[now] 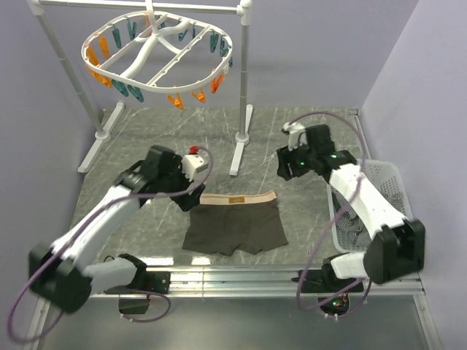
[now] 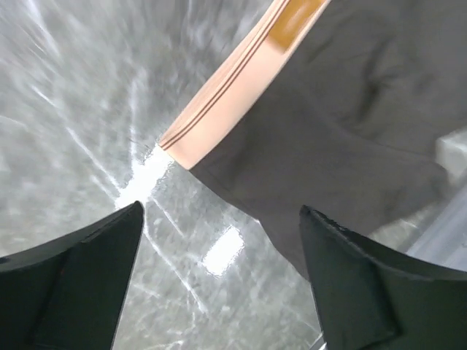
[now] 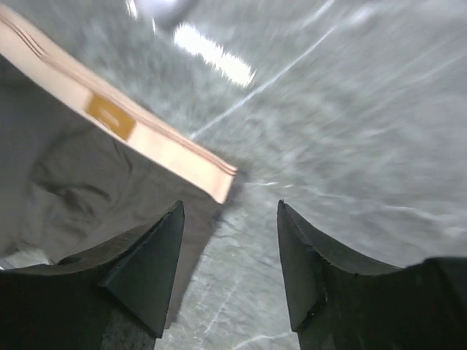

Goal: Clip the underwear to the hanger

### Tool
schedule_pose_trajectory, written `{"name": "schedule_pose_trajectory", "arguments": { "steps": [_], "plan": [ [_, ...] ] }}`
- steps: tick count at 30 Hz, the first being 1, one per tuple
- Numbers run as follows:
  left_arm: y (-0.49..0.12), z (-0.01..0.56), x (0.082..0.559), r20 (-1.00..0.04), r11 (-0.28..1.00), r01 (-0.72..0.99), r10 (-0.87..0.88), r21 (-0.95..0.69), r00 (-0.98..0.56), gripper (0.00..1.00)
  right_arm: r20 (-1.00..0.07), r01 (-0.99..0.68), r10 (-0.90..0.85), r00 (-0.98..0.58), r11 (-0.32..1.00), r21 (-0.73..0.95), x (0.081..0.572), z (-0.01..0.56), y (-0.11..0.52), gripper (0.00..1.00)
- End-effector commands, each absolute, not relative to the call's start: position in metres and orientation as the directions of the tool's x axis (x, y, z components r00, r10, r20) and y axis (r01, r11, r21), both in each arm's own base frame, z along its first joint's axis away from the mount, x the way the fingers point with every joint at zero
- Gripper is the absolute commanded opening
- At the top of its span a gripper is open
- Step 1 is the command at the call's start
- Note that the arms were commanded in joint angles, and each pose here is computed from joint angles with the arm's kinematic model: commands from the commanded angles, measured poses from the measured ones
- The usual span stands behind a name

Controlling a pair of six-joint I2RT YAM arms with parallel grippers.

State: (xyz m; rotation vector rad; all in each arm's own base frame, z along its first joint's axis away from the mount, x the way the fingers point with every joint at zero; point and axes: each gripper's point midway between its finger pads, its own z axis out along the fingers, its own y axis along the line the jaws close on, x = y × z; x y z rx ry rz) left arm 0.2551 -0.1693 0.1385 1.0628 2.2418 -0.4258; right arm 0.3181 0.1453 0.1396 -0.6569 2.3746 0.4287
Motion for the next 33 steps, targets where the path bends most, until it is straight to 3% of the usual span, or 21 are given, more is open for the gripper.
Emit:
{"name": "schedule_pose_trajectory", "arguments": {
  "steps": [1, 5, 10, 15, 18, 22, 24, 28, 33],
  "plan": [
    [-0.169, 0.175, 0.221, -0.746, 0.543, 0.84, 0.557, -0.005, -0.365, 0.98, -0.805, -0.574, -0.287, -0.518, 0.815, 0.079, 0.318, 0.223, 0.135, 0.63],
    [-0.162, 0.217, 0.195, -0.831, 0.534, 0.844, 0.489, 0.048, -0.263, 0.99, -0.884, -0.571, -0.26, -0.388, 0.821, 0.01, 0.306, 0.273, 0.124, 0.71],
    [-0.16, 0.276, 0.196, -0.927, 0.644, 0.764, 0.301, 0.024, -0.224, 0.99, -0.958, -0.554, -0.169, -0.231, 0.833, -0.013, 0.288, 0.329, 0.122, 0.85],
    [-0.172, 0.316, 0.188, -0.96, 0.664, 0.731, 0.07, -0.158, -0.271, 0.99, -0.983, -0.613, -0.12, -0.142, 0.79, -0.008, 0.273, 0.349, 0.133, 0.89],
    [-0.177, 0.346, 0.189, -0.959, 0.657, 0.712, -0.06, -0.248, -0.278, 0.97, -0.993, -0.697, -0.075, -0.094, 0.717, 0.012, 0.264, 0.361, 0.152, 0.83],
    [-0.156, 0.396, 0.204, -0.951, 0.727, 0.615, -0.209, -0.307, -0.227, 0.84, -0.999, -0.743, -0.022, -0.048, 0.669, 0.021, 0.26, 0.38, 0.17, 0.79],
    [-0.138, 0.41, 0.217, -0.946, 0.786, 0.527, -0.254, -0.323, -0.201, 0.82, -0.999, -0.748, -0.02, -0.03, 0.664, 0.009, 0.261, 0.386, 0.179, 0.79],
    [-0.118, 0.452, 0.221, -0.945, 0.821, 0.476, -0.317, -0.315, -0.078, 0.6, -0.999, -0.767, 0.015, 0.045, 0.641, -0.025, 0.265, 0.405, 0.203, 0.79],
    [-0.103, 0.471, 0.24, -0.922, 0.832, 0.414, -0.384, -0.37, -0.051, 0.57, -0.99, -0.768, 0.048, 0.132, 0.636, -0.072, 0.273, 0.426, 0.236, 0.78]
  ]
}}
